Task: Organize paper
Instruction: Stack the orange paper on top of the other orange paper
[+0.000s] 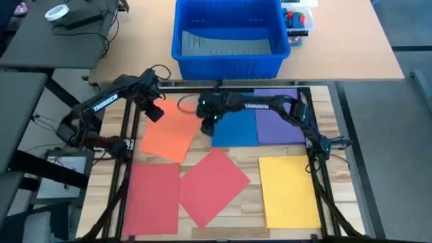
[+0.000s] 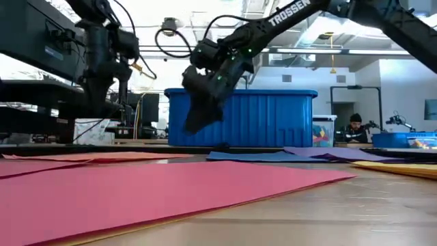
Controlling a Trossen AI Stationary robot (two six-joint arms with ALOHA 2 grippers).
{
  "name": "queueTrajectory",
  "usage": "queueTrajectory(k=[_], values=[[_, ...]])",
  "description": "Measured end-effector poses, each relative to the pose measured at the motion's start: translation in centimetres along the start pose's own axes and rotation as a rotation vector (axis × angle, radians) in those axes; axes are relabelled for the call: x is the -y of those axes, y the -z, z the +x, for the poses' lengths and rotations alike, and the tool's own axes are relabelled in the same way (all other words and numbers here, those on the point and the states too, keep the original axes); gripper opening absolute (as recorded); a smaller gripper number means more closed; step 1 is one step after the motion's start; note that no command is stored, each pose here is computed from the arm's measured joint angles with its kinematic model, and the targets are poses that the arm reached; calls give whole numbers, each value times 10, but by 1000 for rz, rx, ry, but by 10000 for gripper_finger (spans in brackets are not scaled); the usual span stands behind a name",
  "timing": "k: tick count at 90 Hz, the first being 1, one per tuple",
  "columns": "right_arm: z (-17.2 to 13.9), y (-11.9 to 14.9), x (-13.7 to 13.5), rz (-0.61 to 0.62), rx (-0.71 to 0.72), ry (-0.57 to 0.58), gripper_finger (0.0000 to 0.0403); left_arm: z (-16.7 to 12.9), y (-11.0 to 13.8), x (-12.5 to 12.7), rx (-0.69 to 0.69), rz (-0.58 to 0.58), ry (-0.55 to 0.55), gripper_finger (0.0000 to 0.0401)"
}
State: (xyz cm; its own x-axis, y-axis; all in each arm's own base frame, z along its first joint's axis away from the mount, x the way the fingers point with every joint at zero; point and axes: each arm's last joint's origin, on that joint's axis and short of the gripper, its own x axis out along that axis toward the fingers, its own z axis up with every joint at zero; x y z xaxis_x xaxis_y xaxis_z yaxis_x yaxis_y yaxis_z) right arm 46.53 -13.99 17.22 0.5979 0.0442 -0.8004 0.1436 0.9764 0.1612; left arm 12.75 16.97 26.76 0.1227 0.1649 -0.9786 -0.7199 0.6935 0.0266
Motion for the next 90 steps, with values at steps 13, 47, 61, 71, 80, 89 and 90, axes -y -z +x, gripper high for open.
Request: queueTrajectory(k=[13,47,61,71,80,89,90], values=[[19,14,-14,-39,43,22,18,-14,9,4,57,35,-5,85],[61,30,-15,-15,74,30,1,-36,27,6,138,69,-19,85],[66,18,-10,-17,125,34,0,-38,29,7,147,70,-20,85],[72,14,-4,-19,133,35,0,-38,29,7,144,70,-19,85],[74,15,-8,-73,124,69,0,-38,29,7,144,66,-20,85],[75,14,-8,-66,133,74,0,-38,29,7,142,66,-18,85],[75,14,-8,-59,136,74,0,-38,29,7,141,66,-18,85]])
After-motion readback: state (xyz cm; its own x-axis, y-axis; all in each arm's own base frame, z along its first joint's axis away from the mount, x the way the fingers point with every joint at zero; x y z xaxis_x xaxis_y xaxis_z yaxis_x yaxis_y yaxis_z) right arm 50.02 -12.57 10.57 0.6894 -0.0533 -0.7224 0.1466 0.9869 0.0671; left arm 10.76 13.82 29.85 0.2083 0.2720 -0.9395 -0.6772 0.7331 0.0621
